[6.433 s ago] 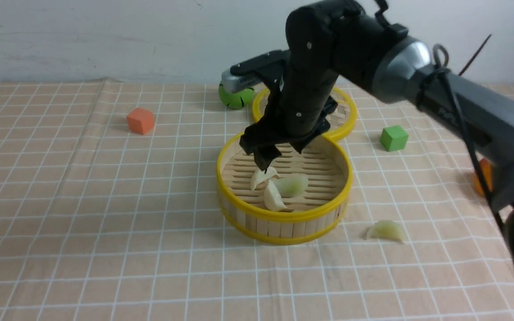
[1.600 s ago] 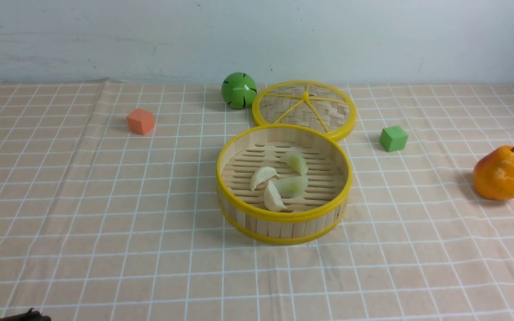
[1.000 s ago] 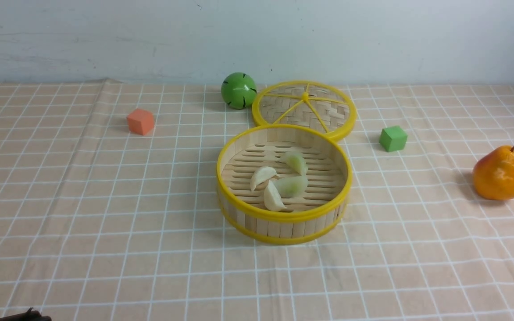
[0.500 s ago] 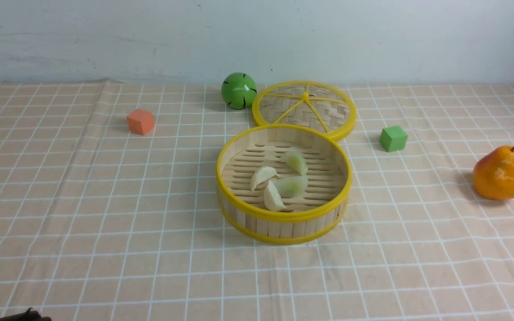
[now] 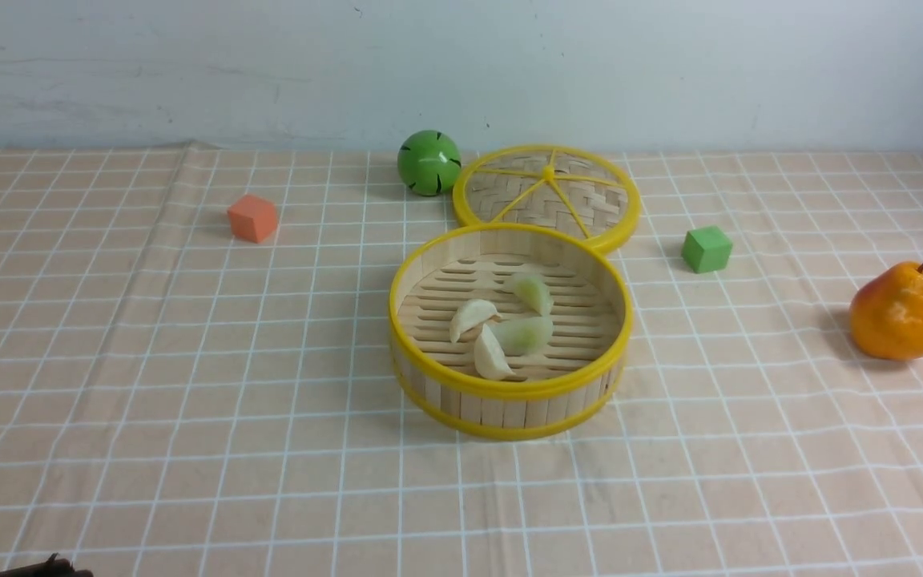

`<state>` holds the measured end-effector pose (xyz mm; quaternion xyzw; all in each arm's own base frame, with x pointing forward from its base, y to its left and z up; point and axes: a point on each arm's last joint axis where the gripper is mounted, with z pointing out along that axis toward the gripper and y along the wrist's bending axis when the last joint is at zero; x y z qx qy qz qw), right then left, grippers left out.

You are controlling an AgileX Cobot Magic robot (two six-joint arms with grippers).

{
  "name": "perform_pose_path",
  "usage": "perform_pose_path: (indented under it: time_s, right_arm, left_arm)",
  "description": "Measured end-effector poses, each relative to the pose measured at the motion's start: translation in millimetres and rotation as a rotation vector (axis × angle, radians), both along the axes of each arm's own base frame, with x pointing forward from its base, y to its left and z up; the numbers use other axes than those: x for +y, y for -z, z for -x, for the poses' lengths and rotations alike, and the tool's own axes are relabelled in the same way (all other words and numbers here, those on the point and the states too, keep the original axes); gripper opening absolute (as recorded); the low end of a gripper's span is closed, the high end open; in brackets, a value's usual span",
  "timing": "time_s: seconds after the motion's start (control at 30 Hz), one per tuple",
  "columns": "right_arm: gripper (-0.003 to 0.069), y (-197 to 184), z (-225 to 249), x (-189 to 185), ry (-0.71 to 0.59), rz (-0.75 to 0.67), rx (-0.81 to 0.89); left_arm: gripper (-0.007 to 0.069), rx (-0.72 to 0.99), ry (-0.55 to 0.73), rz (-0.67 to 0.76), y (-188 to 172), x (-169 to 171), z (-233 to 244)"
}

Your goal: Put the dumplings into the steamer on the table with the brown tablecloth.

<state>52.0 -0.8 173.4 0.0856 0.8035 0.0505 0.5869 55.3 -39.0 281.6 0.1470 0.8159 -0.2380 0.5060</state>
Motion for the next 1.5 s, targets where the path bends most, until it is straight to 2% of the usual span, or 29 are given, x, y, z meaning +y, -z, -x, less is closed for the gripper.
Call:
perform_pose_path:
  time_s: [0.6, 0.8, 0.9, 1.0, 1.03, 1.13, 1.3, 1.5]
  right_arm:
    - [0.0000, 0, 0, 0, 0.000, -0.002, 0.000]
    - [0.0005, 0, 0, 0, 0.000, -0.001, 0.000]
    - [0.0008, 0, 0, 0, 0.000, -0.002, 0.000]
    - [0.0011, 0, 0, 0, 0.000, -0.002, 0.000]
    - [0.0011, 0, 0, 0, 0.000, -0.002, 0.000]
    - [0.0013, 0, 0, 0, 0.000, -0.002, 0.000]
    - [0.0016, 0, 0, 0, 0.000, -0.002, 0.000]
    - [0.0021, 0, 0, 0, 0.000, -0.002, 0.000]
  left_arm:
    - [0.0092, -0.004, -0.002, -0.007, 1, 0, 0]
    - [0.0092, -0.032, -0.015, 0.000, 18, -2, -5]
    - [0.0067, -0.124, -0.086, 0.077, 24, 1, -10]
    - [0.0006, -0.240, -0.196, 0.155, 29, 8, -13]
    - [-0.0014, -0.298, -0.273, 0.181, 34, 14, -14]
    - [-0.0014, -0.362, -0.387, 0.188, 45, 24, -11]
    - [-0.0014, -0.378, -0.548, 0.158, 68, 35, -5]
    - [-0.0014, -0.258, -0.674, 0.089, 94, 41, -1]
